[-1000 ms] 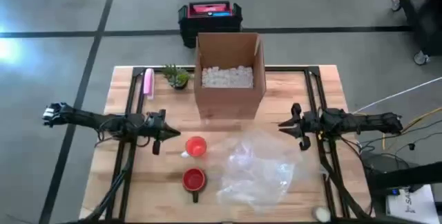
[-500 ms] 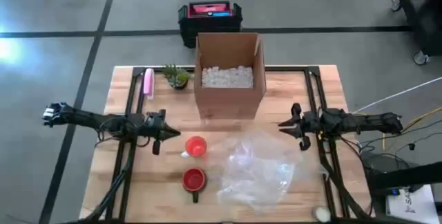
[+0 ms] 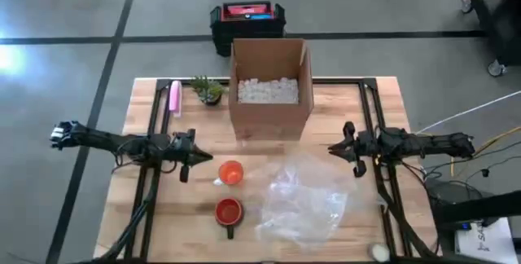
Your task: Wrap mug
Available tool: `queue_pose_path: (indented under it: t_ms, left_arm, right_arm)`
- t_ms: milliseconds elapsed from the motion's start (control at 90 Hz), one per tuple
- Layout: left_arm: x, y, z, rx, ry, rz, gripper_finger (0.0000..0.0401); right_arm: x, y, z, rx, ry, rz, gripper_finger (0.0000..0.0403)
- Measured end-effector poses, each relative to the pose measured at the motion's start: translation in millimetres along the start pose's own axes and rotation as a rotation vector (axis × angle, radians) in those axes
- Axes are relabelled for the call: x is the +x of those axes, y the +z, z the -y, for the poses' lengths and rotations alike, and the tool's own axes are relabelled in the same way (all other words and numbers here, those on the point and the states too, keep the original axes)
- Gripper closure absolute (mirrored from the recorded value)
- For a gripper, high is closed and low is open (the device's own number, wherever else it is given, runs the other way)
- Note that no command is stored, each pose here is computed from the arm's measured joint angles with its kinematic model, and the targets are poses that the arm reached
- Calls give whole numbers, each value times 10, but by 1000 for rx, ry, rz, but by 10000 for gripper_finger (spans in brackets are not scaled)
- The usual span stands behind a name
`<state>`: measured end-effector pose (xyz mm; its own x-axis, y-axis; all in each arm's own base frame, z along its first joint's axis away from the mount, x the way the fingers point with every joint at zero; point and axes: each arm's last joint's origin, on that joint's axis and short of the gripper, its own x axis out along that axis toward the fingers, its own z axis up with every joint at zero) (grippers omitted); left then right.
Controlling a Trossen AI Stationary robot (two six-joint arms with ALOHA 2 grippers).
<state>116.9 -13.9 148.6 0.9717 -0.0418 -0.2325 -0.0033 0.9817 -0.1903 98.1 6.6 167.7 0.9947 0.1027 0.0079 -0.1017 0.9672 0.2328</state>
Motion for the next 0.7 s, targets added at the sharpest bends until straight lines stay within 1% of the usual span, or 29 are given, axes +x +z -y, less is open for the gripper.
queue_pose_path:
  t_ms: [44,78,111,200,233,267,344,411,489,556,589,644,678,700]
  left_arm:
    - [0,32,6,-22,-4,33,401]
    - [-2,66,8,-64,5,71,401]
    - [-6,108,9,-130,20,120,401]
    - [-27,217,0,-353,63,263,401]
    - [-38,256,-3,-405,77,314,401]
    - [-50,294,-6,-417,95,365,401]
    - [-65,336,-11,-380,133,417,401]
    - [-71,352,-11,-350,144,433,401]
    - [-83,381,-7,-298,146,459,401]
    - [-90,411,-1,-234,153,467,401]
    - [-96,447,7,-200,161,470,401]
    - [-110,537,19,-141,193,491,401]
    - [-116,590,24,-109,222,498,401]
    - [-120,627,26,-90,246,503,401]
  right_arm:
    - [0,3,0,43,-1,3,364]
    - [0,8,1,58,-9,11,363]
    - [0,15,4,61,-21,21,361]
    - [0,31,6,99,-34,41,357]
    - [-1,44,3,120,-31,55,355]
    - [-2,62,1,141,-30,74,354]
    - [-5,93,-7,194,-18,107,351]
    - [-11,144,-17,202,-6,161,350]
    - [-15,253,-43,176,21,271,352]
    - [7,333,-61,111,30,330,358]
    - [25,400,-75,80,27,331,362]
    - [74,584,-119,23,20,315,370]
    - [125,675,-140,-5,11,268,374]
    - [183,710,-146,-16,0,210,377]
